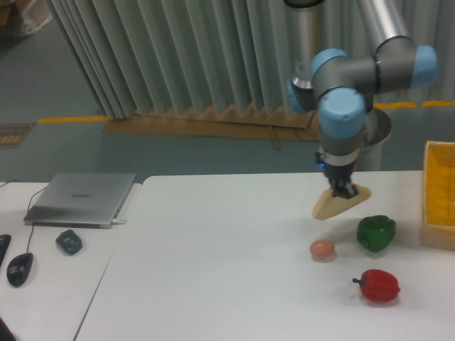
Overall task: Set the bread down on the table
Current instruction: 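Carry the held bread out of the crate above the table, then lower the bread onto the table beside the egg and release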
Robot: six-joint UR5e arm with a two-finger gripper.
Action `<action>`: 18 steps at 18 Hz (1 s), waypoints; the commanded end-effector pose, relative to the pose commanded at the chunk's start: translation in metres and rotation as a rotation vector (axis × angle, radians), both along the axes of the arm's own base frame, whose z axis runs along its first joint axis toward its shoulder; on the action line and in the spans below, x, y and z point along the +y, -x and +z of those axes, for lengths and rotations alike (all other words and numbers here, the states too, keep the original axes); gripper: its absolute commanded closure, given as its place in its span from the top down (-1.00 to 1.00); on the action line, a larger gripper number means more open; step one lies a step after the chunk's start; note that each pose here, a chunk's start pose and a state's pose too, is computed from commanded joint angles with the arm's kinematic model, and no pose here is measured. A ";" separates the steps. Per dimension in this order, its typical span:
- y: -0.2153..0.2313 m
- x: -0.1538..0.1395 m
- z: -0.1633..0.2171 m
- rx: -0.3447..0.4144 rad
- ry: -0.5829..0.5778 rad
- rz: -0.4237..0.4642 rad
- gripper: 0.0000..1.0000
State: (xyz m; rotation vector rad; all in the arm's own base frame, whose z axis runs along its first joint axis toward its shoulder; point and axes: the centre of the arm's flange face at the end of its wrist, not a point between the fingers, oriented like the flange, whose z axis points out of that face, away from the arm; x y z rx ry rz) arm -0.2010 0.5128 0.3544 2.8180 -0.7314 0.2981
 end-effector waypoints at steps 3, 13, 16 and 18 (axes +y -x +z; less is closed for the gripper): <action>-0.010 0.004 -0.008 0.020 0.033 -0.023 -0.68; -0.012 0.009 -0.014 0.033 0.049 -0.009 0.99; -0.012 0.010 -0.014 0.038 0.049 -0.010 1.00; -0.011 0.010 -0.013 0.047 0.043 -0.011 1.00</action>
